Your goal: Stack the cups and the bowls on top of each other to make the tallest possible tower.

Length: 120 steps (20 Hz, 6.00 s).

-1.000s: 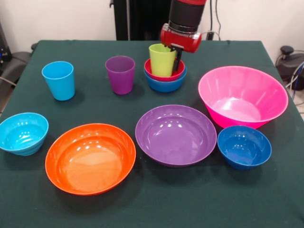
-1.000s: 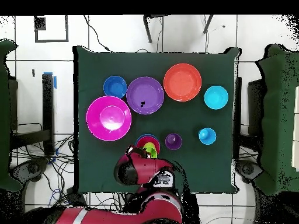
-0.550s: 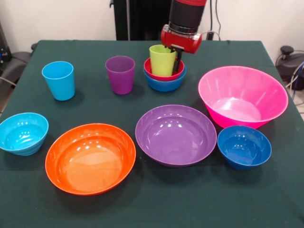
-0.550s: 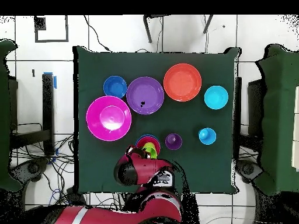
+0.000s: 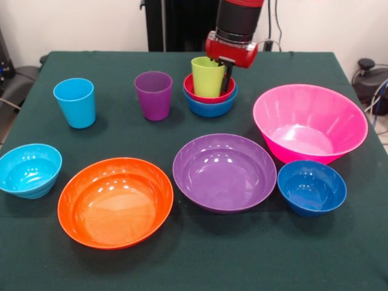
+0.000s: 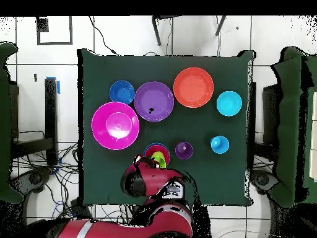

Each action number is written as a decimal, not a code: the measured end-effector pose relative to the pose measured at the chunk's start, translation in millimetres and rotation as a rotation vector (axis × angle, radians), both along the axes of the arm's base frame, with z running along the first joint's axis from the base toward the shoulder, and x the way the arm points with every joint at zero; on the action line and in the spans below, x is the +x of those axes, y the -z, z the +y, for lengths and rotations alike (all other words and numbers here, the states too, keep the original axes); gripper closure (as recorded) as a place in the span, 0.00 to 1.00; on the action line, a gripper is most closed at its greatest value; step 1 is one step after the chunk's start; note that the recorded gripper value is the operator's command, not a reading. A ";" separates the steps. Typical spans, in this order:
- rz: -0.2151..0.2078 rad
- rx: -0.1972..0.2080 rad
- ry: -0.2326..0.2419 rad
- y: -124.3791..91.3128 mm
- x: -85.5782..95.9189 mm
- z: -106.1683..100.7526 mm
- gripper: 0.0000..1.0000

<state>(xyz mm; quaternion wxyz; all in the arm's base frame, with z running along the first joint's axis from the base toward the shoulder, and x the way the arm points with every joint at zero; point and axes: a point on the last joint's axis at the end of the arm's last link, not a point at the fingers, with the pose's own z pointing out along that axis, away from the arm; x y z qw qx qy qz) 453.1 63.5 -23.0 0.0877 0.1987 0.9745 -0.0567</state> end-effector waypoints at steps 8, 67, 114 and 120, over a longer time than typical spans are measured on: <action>0.000 0.000 0.000 0.0 0.0 0.0 1.00; -0.127 0.117 0.169 -182.8 103.1 -22.3 0.00; -0.221 0.158 0.103 -139.9 227.4 -95.8 0.00; -0.251 0.158 0.101 -133.4 248.2 -113.4 0.00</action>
